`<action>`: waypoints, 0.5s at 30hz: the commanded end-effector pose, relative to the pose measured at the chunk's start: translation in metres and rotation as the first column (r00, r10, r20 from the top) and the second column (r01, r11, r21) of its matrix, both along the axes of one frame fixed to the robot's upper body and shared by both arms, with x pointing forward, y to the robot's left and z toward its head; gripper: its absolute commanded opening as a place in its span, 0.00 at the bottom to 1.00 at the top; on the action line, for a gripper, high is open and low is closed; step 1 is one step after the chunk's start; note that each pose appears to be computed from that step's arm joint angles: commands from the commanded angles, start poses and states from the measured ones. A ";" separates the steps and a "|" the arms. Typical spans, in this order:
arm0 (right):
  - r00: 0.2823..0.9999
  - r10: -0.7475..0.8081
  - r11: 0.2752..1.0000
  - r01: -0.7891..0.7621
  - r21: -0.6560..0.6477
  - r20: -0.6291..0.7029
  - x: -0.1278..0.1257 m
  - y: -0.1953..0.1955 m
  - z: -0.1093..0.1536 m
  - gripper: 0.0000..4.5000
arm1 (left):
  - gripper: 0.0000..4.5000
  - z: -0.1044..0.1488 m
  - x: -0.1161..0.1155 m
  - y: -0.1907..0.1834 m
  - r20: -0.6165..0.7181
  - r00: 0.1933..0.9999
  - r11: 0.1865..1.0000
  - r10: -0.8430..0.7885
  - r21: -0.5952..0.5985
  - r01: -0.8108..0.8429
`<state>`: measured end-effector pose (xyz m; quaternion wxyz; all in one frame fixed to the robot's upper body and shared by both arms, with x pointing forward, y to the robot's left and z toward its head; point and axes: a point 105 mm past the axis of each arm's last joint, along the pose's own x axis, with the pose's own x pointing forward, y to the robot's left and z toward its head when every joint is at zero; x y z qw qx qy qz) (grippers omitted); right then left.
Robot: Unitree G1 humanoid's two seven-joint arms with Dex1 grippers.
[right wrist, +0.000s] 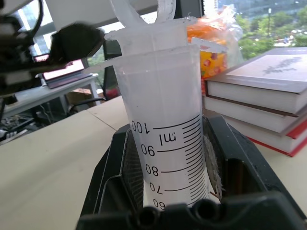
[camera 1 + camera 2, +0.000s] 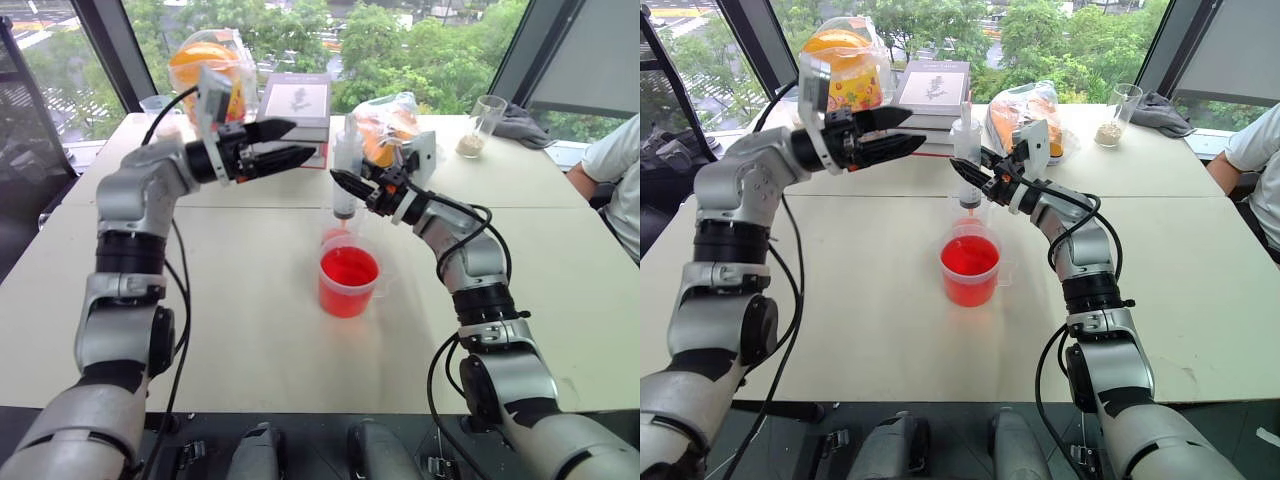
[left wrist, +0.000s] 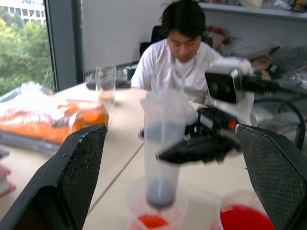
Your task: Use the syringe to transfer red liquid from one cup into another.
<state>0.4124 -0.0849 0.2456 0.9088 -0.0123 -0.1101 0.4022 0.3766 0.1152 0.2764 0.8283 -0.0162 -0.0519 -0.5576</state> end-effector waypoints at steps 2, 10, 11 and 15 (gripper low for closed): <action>0.996 -0.090 0.983 0.084 0.163 0.029 -0.004 -0.027 0.090 0.31 | 0.98 0.007 -0.014 0.002 0.031 1.000 1.000 0.000 -0.010 0.000; 0.882 -0.355 0.935 0.342 -0.097 -0.311 0.001 -0.096 0.085 0.31 | 0.98 -0.020 -0.022 -0.001 -0.007 1.000 0.999 0.008 0.036 -0.007; 0.863 -0.378 0.926 0.349 -0.144 -0.335 0.000 -0.103 0.076 0.31 | 0.98 -0.021 -0.023 -0.001 -0.011 1.000 0.999 0.004 0.034 -0.003; 0.628 -0.583 0.810 0.400 -0.429 -0.515 -0.008 -0.164 -0.001 0.31 | 0.98 -0.031 -0.032 -0.006 -0.042 0.999 0.999 -0.033 0.022 0.034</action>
